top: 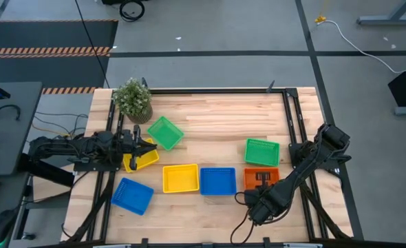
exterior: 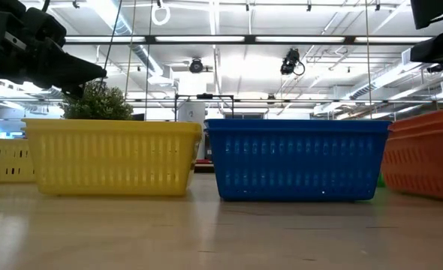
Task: Stack baskets by color
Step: Stack the top orange bin on top of the bottom orange bins, then stack the left green bin on top of the right green bins
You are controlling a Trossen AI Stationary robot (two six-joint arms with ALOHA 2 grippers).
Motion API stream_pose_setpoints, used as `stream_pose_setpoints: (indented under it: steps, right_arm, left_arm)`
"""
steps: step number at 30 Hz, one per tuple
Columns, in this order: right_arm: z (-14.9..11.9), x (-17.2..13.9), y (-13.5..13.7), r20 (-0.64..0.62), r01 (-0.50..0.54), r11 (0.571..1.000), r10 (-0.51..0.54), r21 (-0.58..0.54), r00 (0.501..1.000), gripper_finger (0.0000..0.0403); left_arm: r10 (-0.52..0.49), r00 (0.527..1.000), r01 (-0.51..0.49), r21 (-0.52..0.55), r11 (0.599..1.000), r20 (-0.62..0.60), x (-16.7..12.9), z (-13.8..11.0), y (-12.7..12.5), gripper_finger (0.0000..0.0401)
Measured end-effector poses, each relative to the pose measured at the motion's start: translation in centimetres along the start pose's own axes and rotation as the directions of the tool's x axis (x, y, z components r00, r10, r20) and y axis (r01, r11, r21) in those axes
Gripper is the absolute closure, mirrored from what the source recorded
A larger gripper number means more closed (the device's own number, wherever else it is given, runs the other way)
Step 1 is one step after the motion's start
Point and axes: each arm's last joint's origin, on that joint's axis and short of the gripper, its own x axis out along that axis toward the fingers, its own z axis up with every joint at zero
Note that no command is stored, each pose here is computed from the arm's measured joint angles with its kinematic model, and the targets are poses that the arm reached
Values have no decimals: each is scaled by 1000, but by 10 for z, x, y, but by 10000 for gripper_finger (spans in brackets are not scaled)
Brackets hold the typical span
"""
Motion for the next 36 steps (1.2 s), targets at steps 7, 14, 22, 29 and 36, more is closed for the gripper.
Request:
stream_pose_setpoints:
  steps: [7,14,22,29,36]
  right_arm:
    - [-3,-1,-1,-39,-2,1000,3,23,999,335]
    - [3,-27,-1,-26,-28,999,29,24,999,260]
    - [7,-66,-16,402,105,994,-104,20,910,239]
    - [30,-56,-37,699,96,988,-151,118,699,242]
    - [86,-18,-58,919,-28,998,-47,64,391,241]
  left_arm:
    - [0,1000,0,0,1000,0,0,0,0,365]
    - [0,1000,0,0,1000,0,0,0,0,370]
    - [0,1000,0,0,1000,0,0,0,0,362]
    - [0,1000,0,0,1000,0,0,0,0,371]
    - [0,1000,0,0,1000,0,0,0,0,369]
